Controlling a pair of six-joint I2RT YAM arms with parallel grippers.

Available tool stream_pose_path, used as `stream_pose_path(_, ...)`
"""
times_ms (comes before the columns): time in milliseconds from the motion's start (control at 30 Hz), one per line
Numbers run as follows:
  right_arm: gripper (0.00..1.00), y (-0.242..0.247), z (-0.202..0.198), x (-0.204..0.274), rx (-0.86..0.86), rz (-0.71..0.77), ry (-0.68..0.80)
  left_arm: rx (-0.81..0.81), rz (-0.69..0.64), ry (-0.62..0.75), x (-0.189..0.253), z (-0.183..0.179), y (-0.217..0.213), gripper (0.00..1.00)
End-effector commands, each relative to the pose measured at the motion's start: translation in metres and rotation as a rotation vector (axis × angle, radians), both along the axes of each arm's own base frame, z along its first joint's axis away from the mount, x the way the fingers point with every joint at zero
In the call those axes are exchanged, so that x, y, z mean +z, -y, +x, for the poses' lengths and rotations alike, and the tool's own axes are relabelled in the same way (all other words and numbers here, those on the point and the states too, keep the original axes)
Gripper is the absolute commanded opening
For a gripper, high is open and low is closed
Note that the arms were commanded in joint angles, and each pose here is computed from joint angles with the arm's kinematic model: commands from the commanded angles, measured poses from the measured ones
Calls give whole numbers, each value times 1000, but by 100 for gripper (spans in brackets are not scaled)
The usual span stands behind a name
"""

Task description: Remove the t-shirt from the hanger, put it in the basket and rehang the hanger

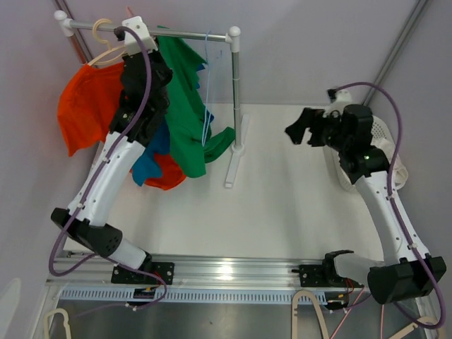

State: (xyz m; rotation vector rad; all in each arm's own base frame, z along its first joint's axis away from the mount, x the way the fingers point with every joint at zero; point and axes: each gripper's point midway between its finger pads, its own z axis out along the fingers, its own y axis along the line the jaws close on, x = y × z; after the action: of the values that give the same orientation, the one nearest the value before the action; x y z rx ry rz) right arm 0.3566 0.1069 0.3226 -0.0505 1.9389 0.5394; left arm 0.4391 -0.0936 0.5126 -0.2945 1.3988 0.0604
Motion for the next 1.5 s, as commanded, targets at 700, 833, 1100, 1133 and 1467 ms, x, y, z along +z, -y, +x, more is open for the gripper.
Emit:
stream_pose_path(700,100,-350,-172,56,1055,178,506,92,-192,-36,-17,-118,-26,1)
stream_pose_path(833,87,-381,-167,46,1080,153,467,74,-199,-29,-22,-121,-26,1)
stream_pose_path(1100,0,-380,-228,21,1121,107,395,79,-152,8,-3,-102,-16,1)
stream_pose_path(1133,0,-376,-238,5,1116,82,368,87,-147,6,-4,-97,-17,1)
stream_pose_path(1467,0,-376,-282,-95,1031,8,142,-15,-169,-36,9,-88,-1,1)
